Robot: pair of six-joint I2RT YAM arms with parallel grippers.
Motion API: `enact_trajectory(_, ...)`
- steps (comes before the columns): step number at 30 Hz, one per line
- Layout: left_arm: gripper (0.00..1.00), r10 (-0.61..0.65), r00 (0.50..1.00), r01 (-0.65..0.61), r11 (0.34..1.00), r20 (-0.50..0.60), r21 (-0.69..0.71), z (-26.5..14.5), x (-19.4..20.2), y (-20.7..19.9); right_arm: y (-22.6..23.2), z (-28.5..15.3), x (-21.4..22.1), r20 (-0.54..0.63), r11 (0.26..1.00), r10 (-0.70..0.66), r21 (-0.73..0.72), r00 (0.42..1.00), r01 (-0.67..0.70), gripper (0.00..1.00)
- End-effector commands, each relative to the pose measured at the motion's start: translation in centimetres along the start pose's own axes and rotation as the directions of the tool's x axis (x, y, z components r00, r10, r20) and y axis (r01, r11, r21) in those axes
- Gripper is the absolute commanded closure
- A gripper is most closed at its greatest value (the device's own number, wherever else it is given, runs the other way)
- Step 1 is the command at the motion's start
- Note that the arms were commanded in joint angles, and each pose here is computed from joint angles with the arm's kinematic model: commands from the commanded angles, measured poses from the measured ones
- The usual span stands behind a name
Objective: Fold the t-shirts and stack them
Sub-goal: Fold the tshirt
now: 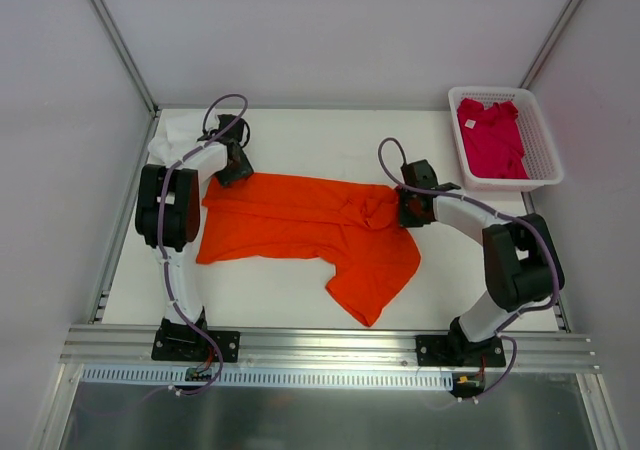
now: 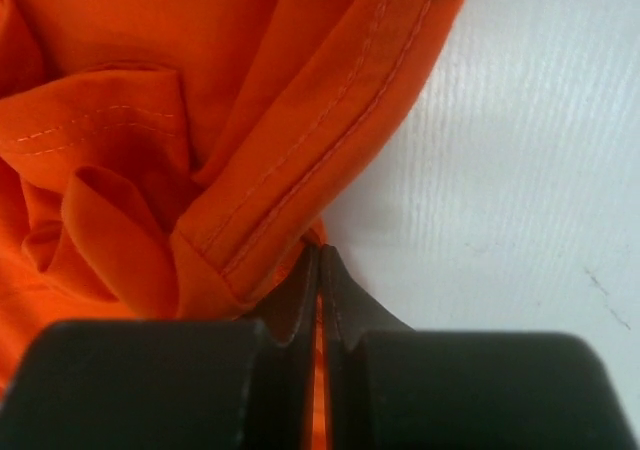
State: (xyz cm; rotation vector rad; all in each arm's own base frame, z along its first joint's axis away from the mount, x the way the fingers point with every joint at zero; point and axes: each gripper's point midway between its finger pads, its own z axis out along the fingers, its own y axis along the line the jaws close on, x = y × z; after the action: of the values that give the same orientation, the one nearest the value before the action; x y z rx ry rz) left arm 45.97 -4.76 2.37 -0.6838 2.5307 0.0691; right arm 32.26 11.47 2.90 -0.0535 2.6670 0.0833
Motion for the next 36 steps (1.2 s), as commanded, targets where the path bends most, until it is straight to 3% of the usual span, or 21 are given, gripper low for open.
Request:
enact_trajectory(1,0.51,0.019,0.999,-0.019,1.000,0.026,0.003,-0.2,-0.9,-0.6,-1.2,-1.9,-0.8,0.069,0.997,0.049,0.049,0.996,-0.052,1.00)
enact_trajectory(9,0.52,0.012,1.000,-0.012,1.000,0.022,-0.020,0.4,-0.6,-0.3,-4.7,-5.1,-0.1,0.152,0.972,0.115,0.187,0.982,-0.143,1.00)
enact_trajectory(18,0.52,0.009,1.000,-0.008,0.999,0.024,-0.039,0.7,-0.5,0.1,-6.4,-7.9,-0.6,0.229,0.956,0.149,0.217,0.962,-0.199,1.00)
enact_trajectory(31,0.52,0.008,1.000,-0.007,0.999,0.021,-0.048,0.7,-0.6,0.1,-8.4,-7.2,2.5,0.143,0.932,0.206,0.272,0.968,-0.239,1.00)
enact_trajectory(36,0.52,0.009,1.000,-0.008,0.999,0.019,-0.047,0.8,-0.5,0.1,-8.3,-6.4,4.2,0.091,0.934,0.217,0.271,0.972,-0.234,0.87)
